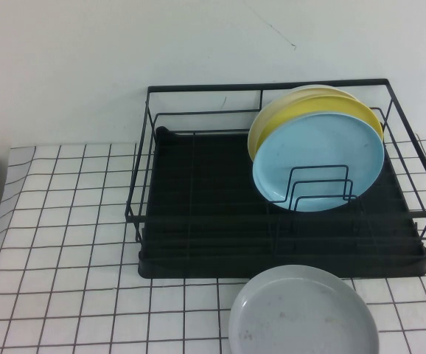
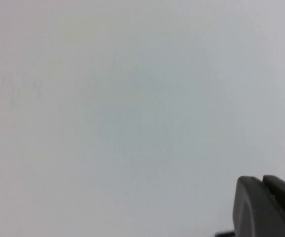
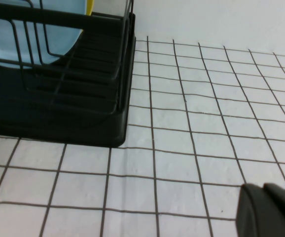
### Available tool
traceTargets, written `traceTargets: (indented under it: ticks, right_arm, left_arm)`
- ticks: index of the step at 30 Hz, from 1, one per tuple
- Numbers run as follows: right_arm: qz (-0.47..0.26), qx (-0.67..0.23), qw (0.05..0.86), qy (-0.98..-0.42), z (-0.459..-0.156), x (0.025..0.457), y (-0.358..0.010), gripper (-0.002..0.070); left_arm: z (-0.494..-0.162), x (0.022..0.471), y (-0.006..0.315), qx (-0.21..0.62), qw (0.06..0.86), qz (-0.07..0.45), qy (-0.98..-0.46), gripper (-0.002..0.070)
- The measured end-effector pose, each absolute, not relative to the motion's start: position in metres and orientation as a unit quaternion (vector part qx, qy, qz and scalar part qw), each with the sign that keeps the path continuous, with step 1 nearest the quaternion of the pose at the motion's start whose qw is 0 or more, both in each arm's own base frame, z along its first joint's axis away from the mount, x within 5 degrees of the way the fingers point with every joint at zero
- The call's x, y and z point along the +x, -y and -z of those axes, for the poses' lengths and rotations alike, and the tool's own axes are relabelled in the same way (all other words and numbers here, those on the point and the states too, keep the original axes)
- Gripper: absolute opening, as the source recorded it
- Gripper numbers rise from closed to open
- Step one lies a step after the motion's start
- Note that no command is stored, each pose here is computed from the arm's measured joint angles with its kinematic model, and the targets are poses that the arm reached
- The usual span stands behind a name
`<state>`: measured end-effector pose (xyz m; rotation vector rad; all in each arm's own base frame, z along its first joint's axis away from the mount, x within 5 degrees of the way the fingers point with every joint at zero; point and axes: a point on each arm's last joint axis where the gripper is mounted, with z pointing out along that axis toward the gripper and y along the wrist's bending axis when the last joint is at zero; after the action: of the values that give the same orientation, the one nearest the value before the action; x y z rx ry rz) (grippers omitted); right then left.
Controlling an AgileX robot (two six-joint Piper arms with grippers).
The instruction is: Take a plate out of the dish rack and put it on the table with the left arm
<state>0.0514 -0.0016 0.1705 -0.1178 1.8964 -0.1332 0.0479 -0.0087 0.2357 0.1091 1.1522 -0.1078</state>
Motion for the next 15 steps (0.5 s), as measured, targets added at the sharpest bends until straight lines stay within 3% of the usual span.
traceTargets:
  ticks: [4, 7, 10, 15]
  right_arm:
    - [0.057, -0.05, 0.58, -0.811, -0.17, 0.051, 0.002, -0.0004]
    - [0.057, -0.05, 0.58, -0.811, -0.17, 0.051, 0.002, -0.0004]
    - [0.057, -0.05, 0.58, -0.811, -0.17, 0.051, 0.002, -0.0004]
    - [0.057, -0.05, 0.58, -0.811, -0.17, 0.051, 0.002, -0.0004]
  left_arm:
    - [-0.247, 0.042, 0.009, 0.053, 0.871, 0.055, -0.485, -0.0003]
    - [-0.247, 0.042, 0.007, 0.031, 0.871, 0.069, -0.486, -0.0003]
    - [-0.24, 0.048, 0.004, -0.007, 0.829, 0.095, -0.551, -0.0003]
    - [-0.275, 0.047, 0.007, -0.01, 0.749, 0.112, -0.653, -0.0003]
